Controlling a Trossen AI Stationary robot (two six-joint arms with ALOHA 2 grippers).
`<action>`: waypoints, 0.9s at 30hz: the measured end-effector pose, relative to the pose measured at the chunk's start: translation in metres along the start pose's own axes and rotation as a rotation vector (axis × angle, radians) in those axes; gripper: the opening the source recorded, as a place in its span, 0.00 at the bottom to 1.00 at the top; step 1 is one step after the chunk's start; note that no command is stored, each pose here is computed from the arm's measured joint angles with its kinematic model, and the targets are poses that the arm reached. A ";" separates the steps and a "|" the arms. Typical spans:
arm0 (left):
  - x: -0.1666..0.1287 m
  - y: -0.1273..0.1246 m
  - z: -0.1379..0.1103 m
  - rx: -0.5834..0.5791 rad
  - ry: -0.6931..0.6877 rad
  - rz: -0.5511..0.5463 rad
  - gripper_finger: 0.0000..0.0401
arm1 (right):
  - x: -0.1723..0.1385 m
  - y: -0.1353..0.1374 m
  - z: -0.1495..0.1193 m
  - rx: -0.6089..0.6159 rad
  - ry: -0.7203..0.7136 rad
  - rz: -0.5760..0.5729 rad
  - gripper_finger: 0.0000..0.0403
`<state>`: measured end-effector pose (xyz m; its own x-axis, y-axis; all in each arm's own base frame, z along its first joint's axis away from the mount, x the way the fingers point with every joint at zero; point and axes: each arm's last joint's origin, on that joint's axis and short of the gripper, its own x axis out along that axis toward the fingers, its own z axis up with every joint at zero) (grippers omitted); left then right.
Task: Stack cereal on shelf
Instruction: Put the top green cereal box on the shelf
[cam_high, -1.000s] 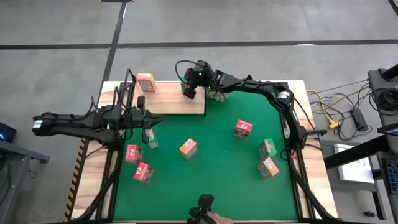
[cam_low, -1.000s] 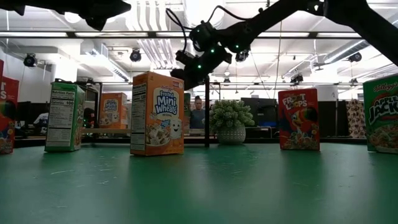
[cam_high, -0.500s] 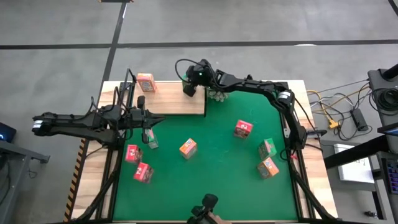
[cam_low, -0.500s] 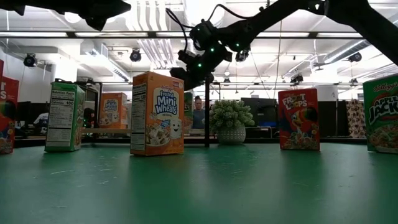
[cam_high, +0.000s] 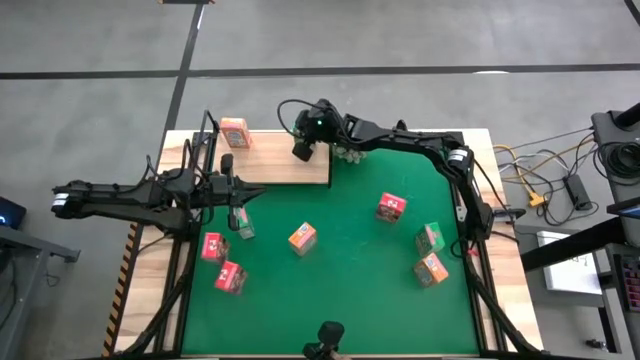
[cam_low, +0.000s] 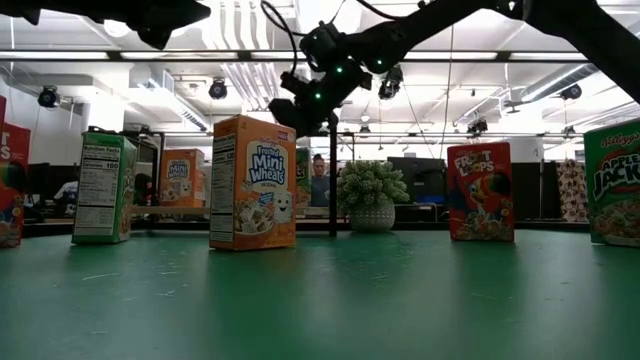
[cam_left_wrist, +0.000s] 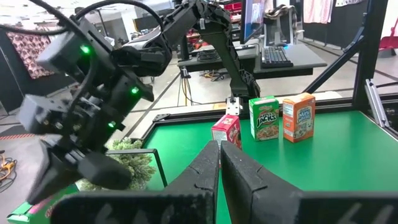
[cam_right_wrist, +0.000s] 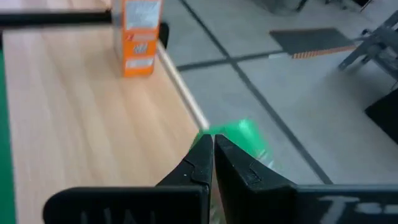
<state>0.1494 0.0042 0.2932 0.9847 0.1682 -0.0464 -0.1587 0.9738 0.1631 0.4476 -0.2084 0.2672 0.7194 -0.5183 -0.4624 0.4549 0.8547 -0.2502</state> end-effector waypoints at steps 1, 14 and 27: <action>0.000 0.000 0.000 0.000 0.000 0.000 0.00 | 0.000 0.001 -0.002 -0.004 0.021 0.005 0.02; 0.000 0.000 0.000 0.000 -0.001 0.000 0.00 | 0.000 -0.002 -0.008 -0.033 0.092 -0.046 0.02; 0.000 0.000 0.000 0.000 -0.002 0.000 0.00 | -0.006 0.011 -0.001 -0.041 0.063 -0.018 0.02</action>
<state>0.1494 0.0042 0.2934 0.9848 0.1679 -0.0449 -0.1586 0.9738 0.1629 0.4480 -0.1961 0.2667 0.6765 -0.5314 -0.5098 0.4444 0.8466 -0.2928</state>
